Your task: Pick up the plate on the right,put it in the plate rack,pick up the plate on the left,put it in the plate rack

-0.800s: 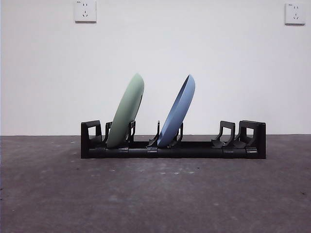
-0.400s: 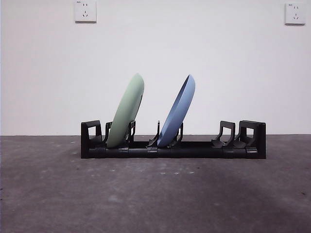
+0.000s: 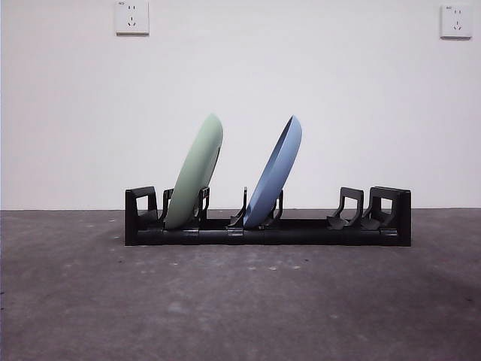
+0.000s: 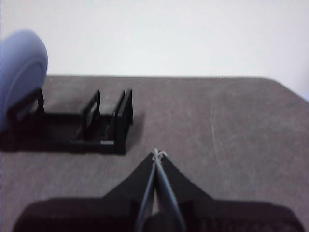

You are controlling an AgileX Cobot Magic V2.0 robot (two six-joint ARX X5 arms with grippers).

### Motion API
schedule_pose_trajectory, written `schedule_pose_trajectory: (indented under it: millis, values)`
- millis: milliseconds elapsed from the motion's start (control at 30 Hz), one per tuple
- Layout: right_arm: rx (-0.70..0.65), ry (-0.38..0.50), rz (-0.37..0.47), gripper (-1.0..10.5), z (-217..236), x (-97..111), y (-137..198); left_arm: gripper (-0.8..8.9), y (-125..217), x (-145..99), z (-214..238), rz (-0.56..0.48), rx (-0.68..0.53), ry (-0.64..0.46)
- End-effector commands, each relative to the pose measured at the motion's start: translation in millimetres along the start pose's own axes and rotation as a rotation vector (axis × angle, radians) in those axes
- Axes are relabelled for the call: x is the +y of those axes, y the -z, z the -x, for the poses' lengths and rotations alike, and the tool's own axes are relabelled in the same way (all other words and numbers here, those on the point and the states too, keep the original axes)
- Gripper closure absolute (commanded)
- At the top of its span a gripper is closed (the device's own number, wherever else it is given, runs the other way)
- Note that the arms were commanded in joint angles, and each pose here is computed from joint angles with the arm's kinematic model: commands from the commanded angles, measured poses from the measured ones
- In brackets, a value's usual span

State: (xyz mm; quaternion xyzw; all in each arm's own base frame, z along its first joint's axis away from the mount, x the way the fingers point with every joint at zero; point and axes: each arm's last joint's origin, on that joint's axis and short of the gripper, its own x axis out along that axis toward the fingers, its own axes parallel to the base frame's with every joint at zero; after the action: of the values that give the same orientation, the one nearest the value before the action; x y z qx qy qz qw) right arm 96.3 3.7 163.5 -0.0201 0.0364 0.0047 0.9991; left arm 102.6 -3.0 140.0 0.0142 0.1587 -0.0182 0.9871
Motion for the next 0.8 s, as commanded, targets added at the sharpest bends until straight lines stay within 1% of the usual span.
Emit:
schedule_pose_trajectory:
  millis: [33, 133, 200, 800]
  values:
    - [0.046, 0.015, -0.005, 9.5, -0.9, -0.3, 7.9, 8.17, 2.9, 0.1, -1.0, 0.007, 0.007, 0.001]
    - [0.079, 0.042, -0.002, 9.5, -0.7, -1.0, 11.0, 8.17, 3.0, 0.1, -1.1, 0.007, 0.008, 0.001]
    - [0.108, 0.040, 0.001, 9.5, -0.4, -0.9, 13.7, 8.17, 3.0, 0.1, -1.1, 0.007, 0.008, 0.001]
    - [0.105, 0.036, -0.004, 9.5, -0.5, -0.7, 13.5, 8.17, 3.0, 0.1, -1.1, 0.007, 0.008, 0.001]
